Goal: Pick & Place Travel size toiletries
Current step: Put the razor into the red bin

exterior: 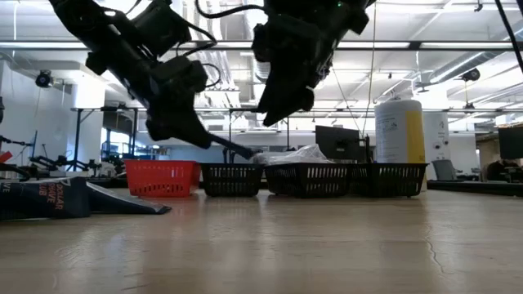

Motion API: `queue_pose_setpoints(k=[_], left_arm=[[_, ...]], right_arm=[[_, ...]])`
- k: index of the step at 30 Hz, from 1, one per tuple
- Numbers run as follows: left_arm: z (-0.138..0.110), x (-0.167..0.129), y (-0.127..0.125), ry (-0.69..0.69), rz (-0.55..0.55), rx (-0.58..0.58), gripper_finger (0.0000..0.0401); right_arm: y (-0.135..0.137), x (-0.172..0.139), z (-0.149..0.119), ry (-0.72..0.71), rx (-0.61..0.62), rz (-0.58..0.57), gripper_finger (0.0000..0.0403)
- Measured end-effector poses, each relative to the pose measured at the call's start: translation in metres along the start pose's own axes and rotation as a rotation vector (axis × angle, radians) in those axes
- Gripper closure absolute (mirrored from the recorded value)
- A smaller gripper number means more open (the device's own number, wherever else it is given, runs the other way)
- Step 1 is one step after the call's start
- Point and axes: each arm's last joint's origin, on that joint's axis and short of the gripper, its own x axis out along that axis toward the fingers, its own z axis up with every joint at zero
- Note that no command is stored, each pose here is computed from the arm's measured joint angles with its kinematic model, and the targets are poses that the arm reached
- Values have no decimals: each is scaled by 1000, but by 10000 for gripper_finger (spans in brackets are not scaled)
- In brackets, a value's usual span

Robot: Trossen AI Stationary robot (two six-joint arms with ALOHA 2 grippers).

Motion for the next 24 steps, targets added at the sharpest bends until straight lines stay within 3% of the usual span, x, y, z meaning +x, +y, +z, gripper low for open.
queue_pose_setpoints(k=[3,10,15,18,24], left_arm=[[1,-9,1,-9,25,-45,368],[16,-46,-7,-199,31,-170,368],[1,-70,-1,-240,290,-383,368],[-17,-83,-1,-217,426,-513,368],[-37,-90,-5,-244,534,-611,367]], right_arm=[[-5,-17,1,-17,-22,-93,128],[-20,-47,1,-79,21,-228,86],[-38,-58,-5,-126,147,-379,73],[-46,-60,-10,-137,224,-406,68],[-52,-53,-20,-112,239,-422,67]])
